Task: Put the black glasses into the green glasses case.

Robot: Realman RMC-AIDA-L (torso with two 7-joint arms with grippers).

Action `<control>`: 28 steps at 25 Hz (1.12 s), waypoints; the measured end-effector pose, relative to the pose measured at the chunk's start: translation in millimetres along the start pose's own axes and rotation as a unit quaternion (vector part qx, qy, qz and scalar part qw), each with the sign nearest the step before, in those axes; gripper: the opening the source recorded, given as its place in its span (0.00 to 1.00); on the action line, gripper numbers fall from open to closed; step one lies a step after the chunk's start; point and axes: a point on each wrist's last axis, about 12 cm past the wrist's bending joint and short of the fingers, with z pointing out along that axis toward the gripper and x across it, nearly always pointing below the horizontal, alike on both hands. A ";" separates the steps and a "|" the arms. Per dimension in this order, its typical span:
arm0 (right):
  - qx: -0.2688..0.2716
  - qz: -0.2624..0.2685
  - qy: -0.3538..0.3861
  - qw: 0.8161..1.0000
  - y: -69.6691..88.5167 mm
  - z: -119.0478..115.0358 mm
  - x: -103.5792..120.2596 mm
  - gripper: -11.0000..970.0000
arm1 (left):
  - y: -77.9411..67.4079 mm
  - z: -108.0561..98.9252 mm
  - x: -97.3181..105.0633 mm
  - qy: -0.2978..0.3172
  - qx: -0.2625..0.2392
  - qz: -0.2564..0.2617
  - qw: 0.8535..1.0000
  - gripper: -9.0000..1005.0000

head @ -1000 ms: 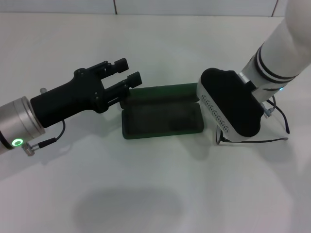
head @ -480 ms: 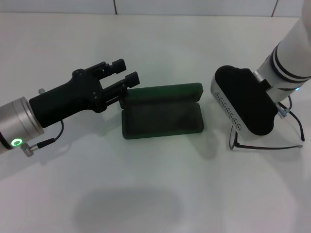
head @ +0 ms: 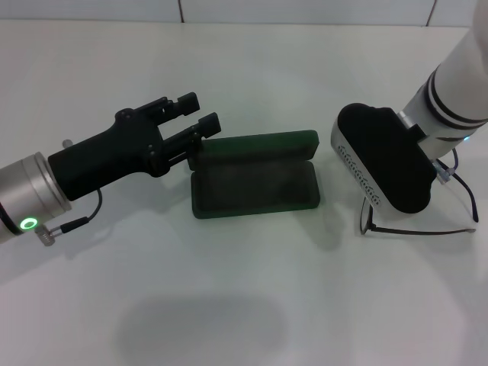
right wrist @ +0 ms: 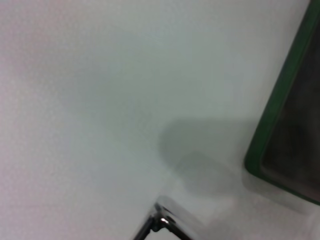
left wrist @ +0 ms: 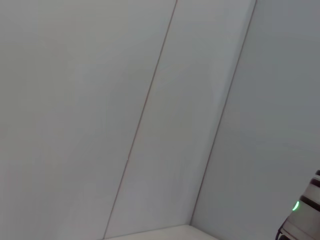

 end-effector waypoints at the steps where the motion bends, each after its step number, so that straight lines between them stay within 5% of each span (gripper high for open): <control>1: -0.001 -0.001 0.000 1.000 0.3 0.4 -0.1 0.40 | 0.1 0.3 0.3 0.000 -0.001 0.000 1.000 0.57; 8: -0.007 -0.007 -0.002 1.000 2.3 1.5 -1.5 0.37 | 0.1 1.3 0.8 0.000 -0.003 0.000 1.000 0.57; 16: -0.019 0.008 -0.002 1.000 5.5 -1.9 3.6 0.23 | -0.4 2.4 1.2 0.000 -0.002 0.000 1.000 0.57; 23: 0.009 0.084 -0.053 0.995 7.9 -26.6 27.2 0.14 | -8.2 7.6 3.2 -0.009 0.017 -0.005 1.000 0.57; 28: 0.076 0.165 -0.163 0.970 31.3 -40.0 58.9 0.13 | -22.0 7.6 -0.7 -0.032 0.073 0.000 0.997 0.56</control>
